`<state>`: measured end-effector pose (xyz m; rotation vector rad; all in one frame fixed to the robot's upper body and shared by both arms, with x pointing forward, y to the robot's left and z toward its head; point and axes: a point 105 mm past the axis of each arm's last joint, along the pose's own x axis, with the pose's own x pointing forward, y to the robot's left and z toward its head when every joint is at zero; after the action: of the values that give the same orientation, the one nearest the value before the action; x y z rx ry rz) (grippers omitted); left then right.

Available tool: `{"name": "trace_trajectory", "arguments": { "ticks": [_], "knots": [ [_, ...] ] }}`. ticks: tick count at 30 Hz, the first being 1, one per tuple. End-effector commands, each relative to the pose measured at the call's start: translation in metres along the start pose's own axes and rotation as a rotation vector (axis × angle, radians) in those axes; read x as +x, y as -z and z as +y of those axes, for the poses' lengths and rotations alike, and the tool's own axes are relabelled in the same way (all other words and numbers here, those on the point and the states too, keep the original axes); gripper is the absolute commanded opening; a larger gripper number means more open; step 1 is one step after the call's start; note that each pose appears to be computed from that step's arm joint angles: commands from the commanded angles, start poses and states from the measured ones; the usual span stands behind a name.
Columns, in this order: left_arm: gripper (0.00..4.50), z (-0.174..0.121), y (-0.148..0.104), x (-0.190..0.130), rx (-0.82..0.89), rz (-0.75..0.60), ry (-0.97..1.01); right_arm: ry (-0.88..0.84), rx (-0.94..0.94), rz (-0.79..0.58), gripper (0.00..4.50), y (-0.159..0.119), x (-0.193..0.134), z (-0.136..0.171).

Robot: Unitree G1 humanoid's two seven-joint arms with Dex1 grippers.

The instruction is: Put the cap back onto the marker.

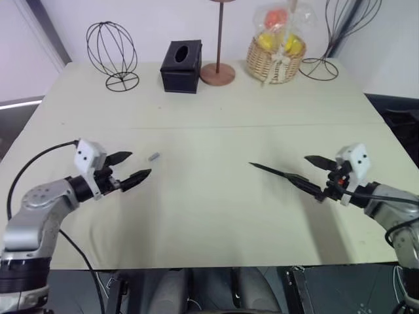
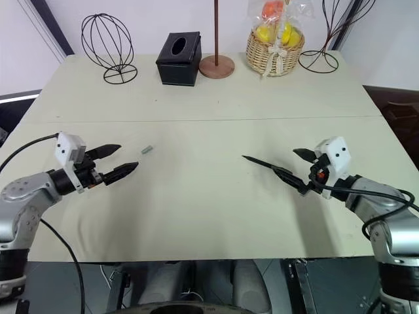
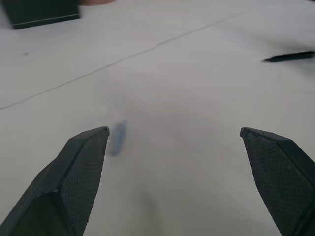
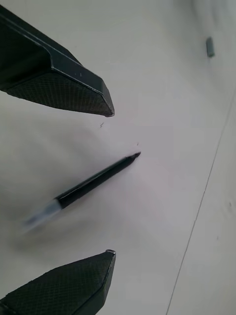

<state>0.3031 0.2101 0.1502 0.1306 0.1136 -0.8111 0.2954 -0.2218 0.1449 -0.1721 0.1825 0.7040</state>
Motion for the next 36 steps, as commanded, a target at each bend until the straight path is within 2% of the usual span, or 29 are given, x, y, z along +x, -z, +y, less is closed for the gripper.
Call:
{"name": "trace_trajectory", "arguments": {
  "ticks": [1, 6, 14, 36],
  "knots": [
    [4.48, -0.001, -0.013, 0.003, 0.045, -0.004, 0.059, -0.056, -0.056, -0.009, 4.5, -0.005, 0.009, -0.001],
    [4.48, -0.008, -0.022, 0.01, 0.061, 0.004, 0.163, -0.149, -0.083, 0.015, 4.5, 0.002, 0.036, -0.011],
    [4.48, -0.029, -0.016, -0.001, 0.054, 0.093, 0.302, -0.231, -0.107, 0.052, 4.5, 0.012, 0.054, -0.016],
    [4.48, -0.034, -0.008, 0.005, 0.029, 0.069, 0.271, -0.257, -0.151, 0.083, 4.5, 0.03, 0.075, -0.016]
  ]
}}
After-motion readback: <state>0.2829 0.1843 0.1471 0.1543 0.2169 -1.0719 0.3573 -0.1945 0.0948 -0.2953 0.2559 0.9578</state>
